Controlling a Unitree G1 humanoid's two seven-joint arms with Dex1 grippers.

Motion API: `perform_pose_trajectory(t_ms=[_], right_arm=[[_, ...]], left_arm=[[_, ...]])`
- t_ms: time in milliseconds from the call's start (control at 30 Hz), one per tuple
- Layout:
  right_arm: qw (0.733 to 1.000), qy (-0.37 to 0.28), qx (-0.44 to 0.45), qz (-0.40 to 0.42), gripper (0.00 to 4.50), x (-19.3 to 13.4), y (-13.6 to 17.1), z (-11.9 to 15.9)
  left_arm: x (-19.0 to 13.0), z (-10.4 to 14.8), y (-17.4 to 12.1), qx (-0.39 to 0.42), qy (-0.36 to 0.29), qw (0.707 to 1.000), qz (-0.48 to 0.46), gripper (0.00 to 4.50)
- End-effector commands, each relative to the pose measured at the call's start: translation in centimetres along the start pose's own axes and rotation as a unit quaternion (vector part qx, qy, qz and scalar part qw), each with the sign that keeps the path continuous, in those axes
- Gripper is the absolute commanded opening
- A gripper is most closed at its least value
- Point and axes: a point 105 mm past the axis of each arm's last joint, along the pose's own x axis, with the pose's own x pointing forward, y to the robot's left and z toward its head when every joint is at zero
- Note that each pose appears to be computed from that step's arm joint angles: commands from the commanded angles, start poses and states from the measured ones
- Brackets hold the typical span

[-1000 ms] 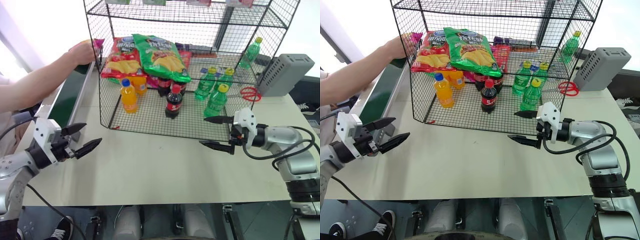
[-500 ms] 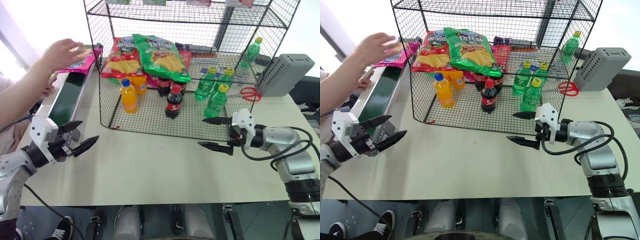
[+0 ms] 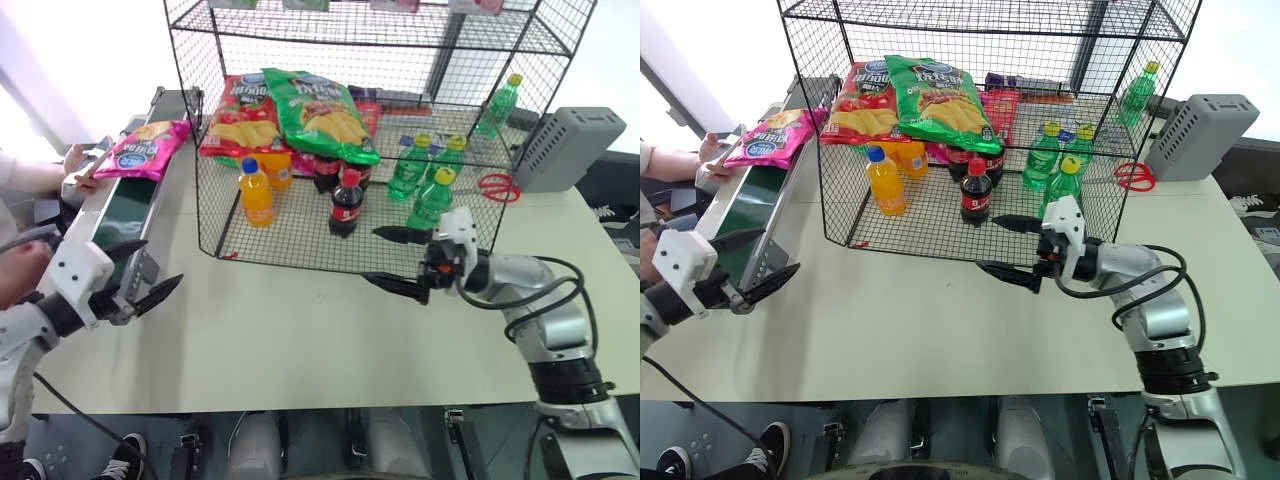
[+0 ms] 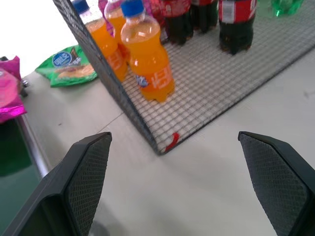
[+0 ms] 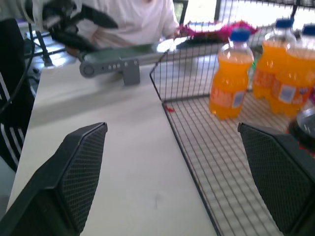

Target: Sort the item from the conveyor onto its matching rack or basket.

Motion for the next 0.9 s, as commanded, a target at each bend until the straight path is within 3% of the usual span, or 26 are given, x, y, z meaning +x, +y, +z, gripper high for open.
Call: perform_pose_trajectory(t_ms=[33, 433, 733, 900], right_arm=[[1.0, -0.008, -0.025, 0.018, 4.44, 1.2, 1.2, 0.7], [0.998, -0.008, -0.03, 0.05, 4.44, 2.1, 1.4, 0.7], [0.993, -0.005, -0.022, 0.116, 4.44, 2.5, 3.0, 0.7], [0.992, -0.012, -0.018, 0.125, 4.44, 2.9, 3.5, 0.8]], left_arm=[[-1.6, 0.7, 1.9, 0.078, 0.009, 0.996, 0.05, 4.41], [-7.3, -2.6, 3.1, 0.299, 0.125, 0.943, 0.075, 4.41], [-10.3, -4.6, 4.2, 0.367, 0.18, 0.908, 0.089, 4.41], [-10.5, -5.0, 4.5, 0.376, 0.184, 0.903, 0.096, 4.41]])
